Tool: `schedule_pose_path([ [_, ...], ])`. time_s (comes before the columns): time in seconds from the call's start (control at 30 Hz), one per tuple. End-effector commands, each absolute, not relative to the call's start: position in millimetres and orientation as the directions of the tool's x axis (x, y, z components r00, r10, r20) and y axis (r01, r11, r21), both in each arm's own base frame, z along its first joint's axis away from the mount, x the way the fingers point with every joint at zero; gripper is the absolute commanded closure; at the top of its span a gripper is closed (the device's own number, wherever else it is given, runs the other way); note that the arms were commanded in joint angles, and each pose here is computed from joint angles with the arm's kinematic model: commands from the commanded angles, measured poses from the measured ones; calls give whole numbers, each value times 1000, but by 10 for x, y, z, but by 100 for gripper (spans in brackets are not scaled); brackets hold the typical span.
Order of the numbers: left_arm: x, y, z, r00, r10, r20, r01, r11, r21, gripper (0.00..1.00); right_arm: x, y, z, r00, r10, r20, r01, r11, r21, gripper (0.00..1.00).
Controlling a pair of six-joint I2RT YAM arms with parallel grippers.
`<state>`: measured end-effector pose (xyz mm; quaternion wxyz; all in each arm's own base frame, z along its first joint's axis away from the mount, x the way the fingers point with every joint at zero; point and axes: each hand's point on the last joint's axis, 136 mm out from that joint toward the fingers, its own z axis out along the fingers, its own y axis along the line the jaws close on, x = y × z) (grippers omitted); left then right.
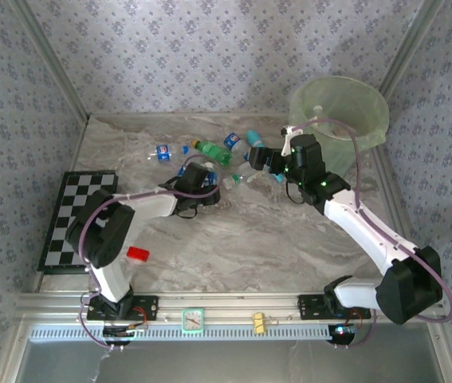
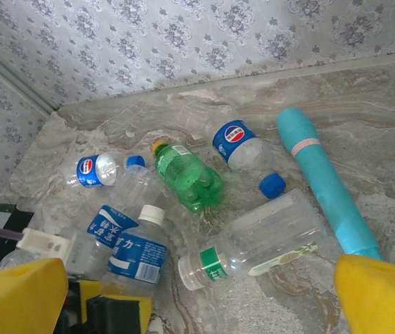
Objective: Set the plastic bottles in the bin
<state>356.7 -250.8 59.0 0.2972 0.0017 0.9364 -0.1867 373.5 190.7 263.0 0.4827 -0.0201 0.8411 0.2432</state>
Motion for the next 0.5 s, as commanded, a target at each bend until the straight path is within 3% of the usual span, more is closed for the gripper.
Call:
schedule_pose_path([
  [0.0,3639,-2703,1167,-727,-142,-672,240,864,-443,43,3781,2031,2747,-530,226,-817,-306,848,432,0],
  [0.27,3487,-2772,1739,-603,-187,-775,410,761,-503,43,3804,2366,2698,-592,236,-770,-391,752,531,0],
  [0.47,3342,-2819,1885,-564,-202,-800,496,691,-525,44,3742,2706,2737,-627,220,-748,-489,636,597,0],
])
